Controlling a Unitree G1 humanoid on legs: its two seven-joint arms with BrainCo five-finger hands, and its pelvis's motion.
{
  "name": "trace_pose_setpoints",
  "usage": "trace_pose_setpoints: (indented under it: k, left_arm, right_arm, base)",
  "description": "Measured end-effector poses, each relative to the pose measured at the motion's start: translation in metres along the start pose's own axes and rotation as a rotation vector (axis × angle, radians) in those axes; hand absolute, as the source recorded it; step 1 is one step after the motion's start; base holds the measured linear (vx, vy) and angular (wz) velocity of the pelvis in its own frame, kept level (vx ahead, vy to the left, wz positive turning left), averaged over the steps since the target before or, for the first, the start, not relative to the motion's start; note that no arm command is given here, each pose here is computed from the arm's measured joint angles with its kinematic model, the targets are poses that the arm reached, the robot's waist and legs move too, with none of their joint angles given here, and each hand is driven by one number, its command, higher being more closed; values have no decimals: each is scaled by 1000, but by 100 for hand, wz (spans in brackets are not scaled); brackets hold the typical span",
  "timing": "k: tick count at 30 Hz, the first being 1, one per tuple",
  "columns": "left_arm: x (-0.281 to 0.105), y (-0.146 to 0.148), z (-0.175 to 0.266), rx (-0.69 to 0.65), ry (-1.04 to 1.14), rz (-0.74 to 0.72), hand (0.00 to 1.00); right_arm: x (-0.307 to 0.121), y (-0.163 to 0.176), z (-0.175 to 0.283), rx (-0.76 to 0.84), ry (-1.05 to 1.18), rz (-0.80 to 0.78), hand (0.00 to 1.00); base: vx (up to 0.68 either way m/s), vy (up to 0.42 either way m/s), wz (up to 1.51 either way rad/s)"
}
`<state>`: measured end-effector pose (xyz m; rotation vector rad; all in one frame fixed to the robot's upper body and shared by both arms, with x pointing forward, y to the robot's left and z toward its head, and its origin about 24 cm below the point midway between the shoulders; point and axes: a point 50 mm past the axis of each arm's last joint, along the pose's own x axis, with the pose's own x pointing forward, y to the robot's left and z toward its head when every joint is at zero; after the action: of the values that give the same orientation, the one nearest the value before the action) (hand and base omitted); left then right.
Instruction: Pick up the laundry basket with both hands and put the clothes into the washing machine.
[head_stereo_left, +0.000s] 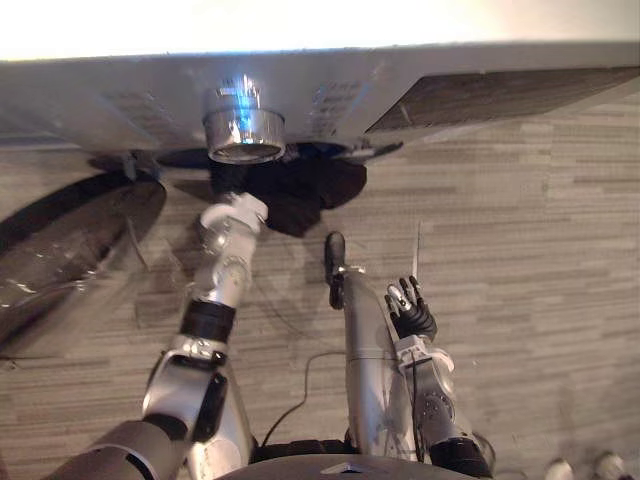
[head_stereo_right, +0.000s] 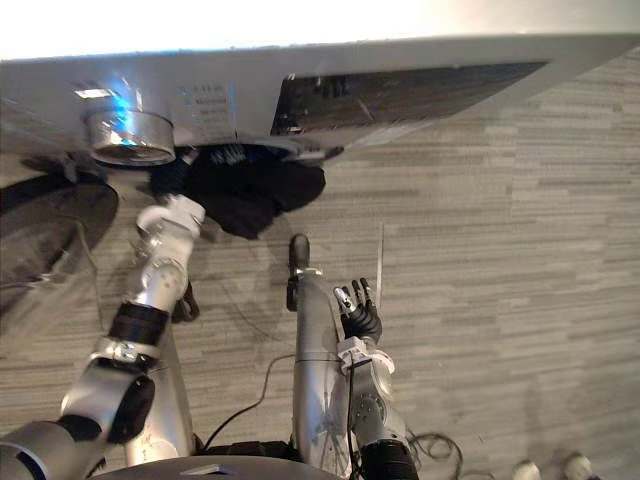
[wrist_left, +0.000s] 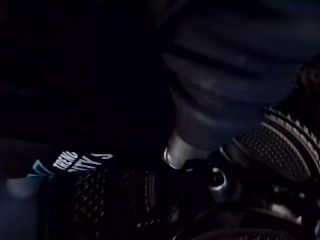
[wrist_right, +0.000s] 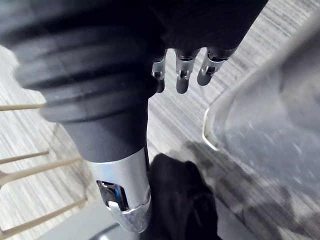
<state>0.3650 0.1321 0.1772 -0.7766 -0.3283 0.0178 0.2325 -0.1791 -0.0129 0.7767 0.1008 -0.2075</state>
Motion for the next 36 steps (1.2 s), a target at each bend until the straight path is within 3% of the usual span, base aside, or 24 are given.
trace_pose_setpoints:
  k: [7, 13, 22, 33, 36]
  left_arm:
    - [39, -1, 60, -47, -161, 74, 100]
    - [57, -37, 85, -145, -183, -7, 100]
    - [68, -162, 152, 25, -307, -331, 100]
    - [78, -128, 197, 288, -439, -235, 100]
    - [77, -141, 203, 369, -478, -239, 100]
  right_arm:
    - [0, -3, 10, 47, -54, -15, 0]
    - [0, -6, 6, 91, -43, -35, 0]
    - [-2, -14, 0, 149, -15, -54, 0]
    - [-14, -66, 27, 177, -114, -236, 0]
    - [-26, -87, 42, 164, -171, -309, 0]
  base:
    - [-23, 49, -13]
    - [-35, 48, -9]
    - [-4, 73, -14]
    - [-56, 72, -32]
    - [-74, 28, -10]
